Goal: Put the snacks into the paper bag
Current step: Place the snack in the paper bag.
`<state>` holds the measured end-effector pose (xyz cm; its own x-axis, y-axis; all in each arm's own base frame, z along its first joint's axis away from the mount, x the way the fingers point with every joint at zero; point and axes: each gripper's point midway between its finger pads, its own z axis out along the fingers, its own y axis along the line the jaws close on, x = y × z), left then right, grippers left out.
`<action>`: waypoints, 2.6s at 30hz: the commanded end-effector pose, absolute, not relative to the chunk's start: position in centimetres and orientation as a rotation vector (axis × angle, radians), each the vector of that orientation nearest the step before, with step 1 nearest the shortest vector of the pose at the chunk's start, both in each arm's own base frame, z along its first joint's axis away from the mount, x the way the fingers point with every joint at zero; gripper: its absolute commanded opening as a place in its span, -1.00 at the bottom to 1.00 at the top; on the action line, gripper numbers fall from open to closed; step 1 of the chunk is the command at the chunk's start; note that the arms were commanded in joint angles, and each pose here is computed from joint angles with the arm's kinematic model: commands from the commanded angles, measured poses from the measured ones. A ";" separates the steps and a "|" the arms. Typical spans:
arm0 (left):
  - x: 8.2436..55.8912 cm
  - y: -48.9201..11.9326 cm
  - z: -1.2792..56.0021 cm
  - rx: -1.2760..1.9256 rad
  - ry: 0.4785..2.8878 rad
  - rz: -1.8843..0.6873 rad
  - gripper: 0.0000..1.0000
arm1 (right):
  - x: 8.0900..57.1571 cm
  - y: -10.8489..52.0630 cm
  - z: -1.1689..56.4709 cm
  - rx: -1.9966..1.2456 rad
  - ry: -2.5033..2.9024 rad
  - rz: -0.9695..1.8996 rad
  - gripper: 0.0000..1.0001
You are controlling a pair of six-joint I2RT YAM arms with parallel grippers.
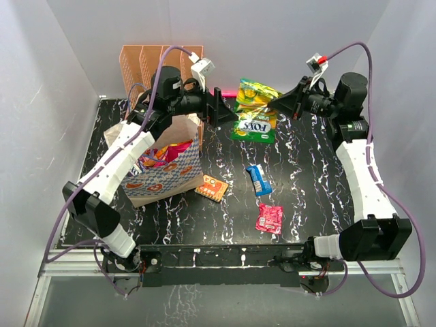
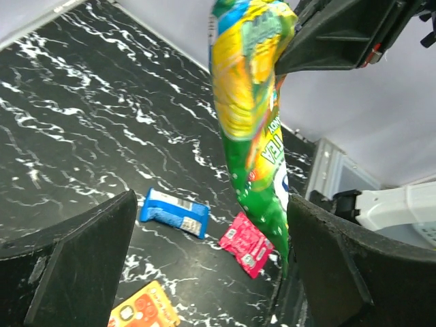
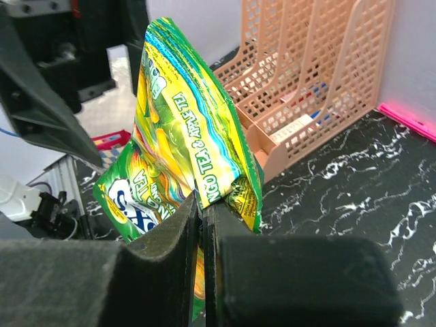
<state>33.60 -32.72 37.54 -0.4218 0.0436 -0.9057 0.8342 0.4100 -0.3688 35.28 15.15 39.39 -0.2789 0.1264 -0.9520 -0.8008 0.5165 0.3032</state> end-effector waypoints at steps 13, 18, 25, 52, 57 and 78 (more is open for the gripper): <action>30.4 -36.4 38.2 0.775 1.712 -1.484 0.06 | 31.9 18.3 42.1 -0.701 1.470 1.134 -0.84; 30.2 -36.4 37.9 0.788 1.704 -1.490 -0.36 | 32.0 18.3 41.1 -0.708 1.474 1.126 -0.84; 29.8 -36.0 38.0 0.833 1.680 -1.452 -1.00 | 32.0 18.2 39.9 -0.737 1.479 1.104 -0.76; 29.2 -24.5 46.3 1.171 1.402 -0.575 -1.00 | 32.5 14.7 32.2 -0.812 1.670 0.719 0.51; 29.4 -19.9 47.8 1.159 1.413 -0.339 -1.00 | 33.1 14.0 29.8 -0.842 1.713 0.654 0.52; 30.4 -8.8 38.1 1.326 1.825 0.285 -1.00 | 33.8 12.2 22.7 -0.825 1.808 0.531 0.94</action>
<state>30.83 -10.52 38.79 -0.0586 0.8210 -0.5679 0.6800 0.4493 0.5794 32.94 12.42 20.13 -0.3442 -0.2924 -0.8922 -0.7516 0.6553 0.0752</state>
